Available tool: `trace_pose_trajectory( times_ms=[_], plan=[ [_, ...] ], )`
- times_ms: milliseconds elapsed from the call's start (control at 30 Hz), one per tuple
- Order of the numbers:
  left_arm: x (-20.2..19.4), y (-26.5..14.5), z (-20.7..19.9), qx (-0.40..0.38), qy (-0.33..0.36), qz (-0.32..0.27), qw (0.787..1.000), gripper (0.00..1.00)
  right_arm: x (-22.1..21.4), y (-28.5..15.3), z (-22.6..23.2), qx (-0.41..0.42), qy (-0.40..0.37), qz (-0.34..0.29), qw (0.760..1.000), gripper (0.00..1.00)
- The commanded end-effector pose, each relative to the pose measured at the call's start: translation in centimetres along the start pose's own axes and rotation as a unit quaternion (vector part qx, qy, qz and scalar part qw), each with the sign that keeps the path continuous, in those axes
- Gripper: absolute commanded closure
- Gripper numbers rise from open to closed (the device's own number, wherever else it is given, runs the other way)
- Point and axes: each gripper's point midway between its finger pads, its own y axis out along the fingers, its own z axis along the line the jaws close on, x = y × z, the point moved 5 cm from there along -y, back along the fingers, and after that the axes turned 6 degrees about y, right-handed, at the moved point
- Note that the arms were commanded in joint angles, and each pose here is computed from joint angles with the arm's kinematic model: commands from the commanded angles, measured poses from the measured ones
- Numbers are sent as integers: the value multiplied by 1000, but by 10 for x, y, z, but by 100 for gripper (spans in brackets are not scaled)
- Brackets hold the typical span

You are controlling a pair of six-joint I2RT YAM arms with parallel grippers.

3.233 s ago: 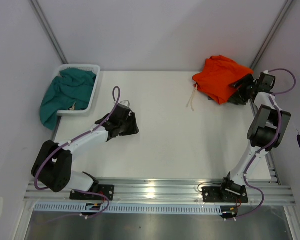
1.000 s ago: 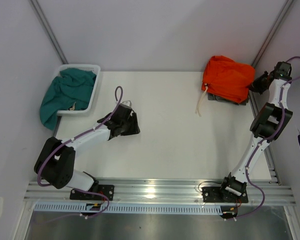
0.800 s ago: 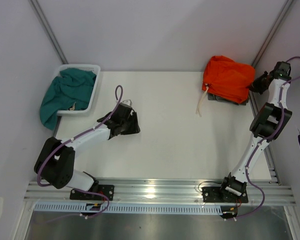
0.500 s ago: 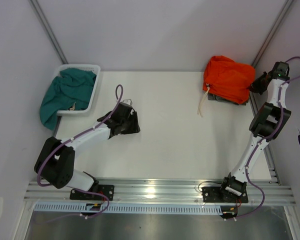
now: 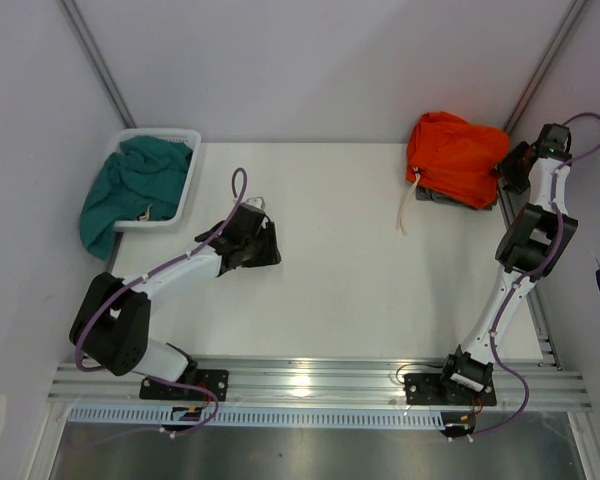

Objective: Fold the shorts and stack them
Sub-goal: Neatly place the folded shorts to the corner

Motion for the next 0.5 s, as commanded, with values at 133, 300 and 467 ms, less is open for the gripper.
trace_pose_trajectory(
  times_ms=[133,300,467],
  plan=[
    [12,-13,-8,-15,12,-25,1000,44,74,-100,4,-48,5,-158,986,29],
    [13,-24,-6,-19,7,-46,999,44,64,-166,41,-4,-45,-183,982,7],
    [14,-38,-6,-33,0,-75,997,38,1,-204,81,75,-99,-163,979,1]
  ],
)
